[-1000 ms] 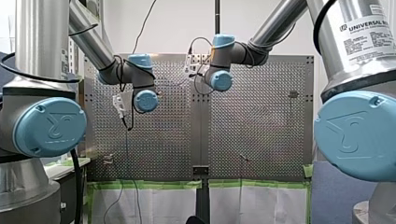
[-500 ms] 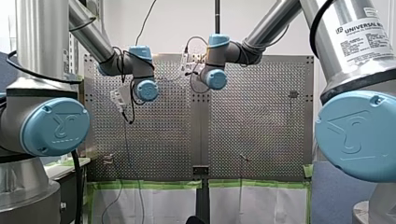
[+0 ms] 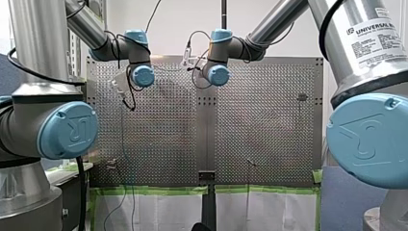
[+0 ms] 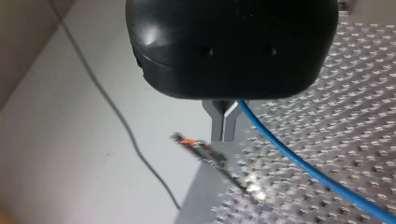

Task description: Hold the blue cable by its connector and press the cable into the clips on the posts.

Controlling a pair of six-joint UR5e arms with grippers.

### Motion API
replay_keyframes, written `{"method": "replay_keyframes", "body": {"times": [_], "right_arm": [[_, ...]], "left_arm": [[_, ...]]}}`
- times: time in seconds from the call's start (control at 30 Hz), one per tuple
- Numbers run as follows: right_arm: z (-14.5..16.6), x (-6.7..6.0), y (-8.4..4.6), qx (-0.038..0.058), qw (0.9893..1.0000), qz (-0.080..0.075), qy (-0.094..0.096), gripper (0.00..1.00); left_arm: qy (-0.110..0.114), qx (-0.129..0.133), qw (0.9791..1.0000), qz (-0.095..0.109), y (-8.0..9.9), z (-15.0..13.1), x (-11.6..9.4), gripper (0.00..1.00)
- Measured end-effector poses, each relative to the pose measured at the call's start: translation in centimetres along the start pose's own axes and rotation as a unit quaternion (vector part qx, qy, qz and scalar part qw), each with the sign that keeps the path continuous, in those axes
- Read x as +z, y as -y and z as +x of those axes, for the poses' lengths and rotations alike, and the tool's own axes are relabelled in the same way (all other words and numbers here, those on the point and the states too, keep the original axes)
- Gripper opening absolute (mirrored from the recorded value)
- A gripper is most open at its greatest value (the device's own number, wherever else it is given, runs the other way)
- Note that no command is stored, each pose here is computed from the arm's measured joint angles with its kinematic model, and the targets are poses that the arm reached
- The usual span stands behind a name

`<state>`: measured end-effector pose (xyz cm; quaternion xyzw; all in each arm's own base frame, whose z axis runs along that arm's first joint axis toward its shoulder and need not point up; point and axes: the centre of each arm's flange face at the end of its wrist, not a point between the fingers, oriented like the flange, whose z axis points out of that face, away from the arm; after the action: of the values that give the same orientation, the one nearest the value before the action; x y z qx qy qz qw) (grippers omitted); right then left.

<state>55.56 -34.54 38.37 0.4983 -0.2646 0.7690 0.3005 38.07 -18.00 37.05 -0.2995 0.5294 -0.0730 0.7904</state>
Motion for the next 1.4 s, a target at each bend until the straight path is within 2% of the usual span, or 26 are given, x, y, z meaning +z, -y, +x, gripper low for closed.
{"method": "replay_keyframes", "body": {"times": [0.23, 0.57, 0.77, 0.93, 1.07, 1.2, 1.4], "right_arm": [[0.5, 0.6, 0.7, 0.0023, 1.0, 0.003, -0.003, 0.0], [1.3, 1.3, 1.4, 0.0045, 0.9999, 0.004, -0.012, 0.0], [1.5, 2.0, 1.7, 0.0059, 0.9998, 0.005, -0.018, 0.0], [0.4, 2.7, 2.1, 0.0045, 0.9999, 0.007, -0.01, 0.0], [-0.4, 3.2, 2.8, 0.0046, 0.9999, 0.01, -0.005, 0.0], [-0.3, 3.7, 3.4, 0.0064, 0.9998, 0.014, -0.008, 0.0], [0.5, 4.5, 3.6, 0.0075, 0.9998, 0.012, -0.015, 0.0]], "left_arm": [[-0.002, -0.016, 0.9999, 0.001, -0.7, -1.7, 1.8, 0.0], [-0.01, -0.002, 0.9999, -0.001, -1.8, -2.6, 4.9, 0.0], [-0.009, 0.005, 0.9999, 0.001, -2.5, -2.2, 7.6, 0.0], [-0.008, 0.008, 0.9999, 0.002, -3.3, -1.9, 10.0, 0.0], [-0.002, 0.006, 1.0, 0.007, -3.8, -2.5, 11.7, 0.0], [0.0, 0.007, 0.9999, 0.012, -4.3, -2.8, 13.2, 0.0], [0.008, 0.006, 0.9995, 0.03, -4.0, -4.0, 14.3, 0.0]]}}
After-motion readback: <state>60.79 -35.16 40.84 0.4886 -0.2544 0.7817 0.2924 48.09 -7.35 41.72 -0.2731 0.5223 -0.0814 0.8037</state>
